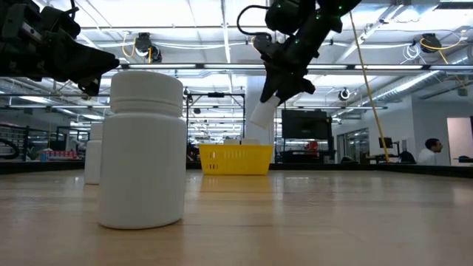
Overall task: Pick and place pill bottles into a basket
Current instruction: Put the bottom right white pill bottle into the yellow basket
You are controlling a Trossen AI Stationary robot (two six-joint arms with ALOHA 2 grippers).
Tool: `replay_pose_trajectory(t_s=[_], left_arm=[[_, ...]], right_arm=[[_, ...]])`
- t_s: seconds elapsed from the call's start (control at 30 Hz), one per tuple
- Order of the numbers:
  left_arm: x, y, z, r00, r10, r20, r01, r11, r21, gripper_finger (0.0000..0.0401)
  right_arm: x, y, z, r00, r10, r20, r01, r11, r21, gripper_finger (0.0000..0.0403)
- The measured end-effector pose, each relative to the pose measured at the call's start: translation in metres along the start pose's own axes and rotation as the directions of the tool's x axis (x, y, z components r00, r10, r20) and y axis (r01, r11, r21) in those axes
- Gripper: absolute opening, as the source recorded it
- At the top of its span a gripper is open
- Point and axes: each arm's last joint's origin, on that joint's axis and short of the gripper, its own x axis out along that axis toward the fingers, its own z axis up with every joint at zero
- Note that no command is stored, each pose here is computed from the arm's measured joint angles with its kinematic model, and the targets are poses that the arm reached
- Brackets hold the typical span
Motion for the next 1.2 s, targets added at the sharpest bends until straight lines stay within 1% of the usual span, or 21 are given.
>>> replay_pose_trajectory(t_s=[0.13,0.23,0.37,0.43,0.57,0.67,0.87,0.97,1.1,1.2], left_arm=[[0.000,0.000,0.000,1.000,0.000,0.000,0.000,1.000,0.000,0.0065],[0.000,0.000,0.000,1.000,0.000,0.000,0.000,1.000,0.000,0.0065],[0.000,0.000,0.000,1.000,0.000,0.000,0.000,1.000,0.000,0.0065],[0.000,0.000,0.000,1.000,0.000,0.000,0.000,1.000,0.000,0.0065],[0.000,0.000,0.000,1.000,0.000,0.000,0.000,1.000,0.000,0.0065],[0.000,0.000,0.000,1.000,0.000,-0.001,0.000,1.000,0.000,0.0065],[0.000,0.000,0.000,1.000,0.000,0.001,0.000,1.000,0.000,0.0065],[0.000,0.000,0.000,1.000,0.000,0.000,0.000,1.000,0.000,0.0065],[0.000,0.000,0.000,1.000,0.000,-0.001,0.000,1.000,0.000,0.0065],[0.000,0.000,0.000,1.000,0.000,-0.002,0.000,1.000,-0.001,0.0065]], right_arm=[[0.000,-0.015,0.011,0.999,0.030,0.040,-0.030,0.999,0.020,0.0149],[-0.001,-0.023,0.018,0.996,0.030,0.082,-0.033,0.999,0.034,0.0149],[-0.002,-0.031,0.024,0.992,0.067,0.109,-0.070,0.997,0.023,0.0149],[0.001,-0.032,0.027,0.991,0.071,0.110,-0.072,0.997,0.010,0.0149],[0.010,-0.034,0.033,0.995,0.091,0.047,-0.091,0.996,0.005,0.0149],[0.018,-0.032,0.042,0.997,0.082,0.009,-0.082,0.996,-0.030,0.0149],[0.026,-0.030,0.066,0.998,0.025,-0.066,-0.032,0.993,-0.117,0.0149],[0.032,-0.030,0.074,0.990,0.000,-0.141,-0.022,0.987,-0.158,0.0149],[0.044,-0.030,0.075,0.966,-0.031,-0.257,-0.018,0.983,-0.183,0.0149],[0.049,-0.027,0.071,0.956,-0.034,-0.293,-0.025,0.981,-0.193,0.0149]])
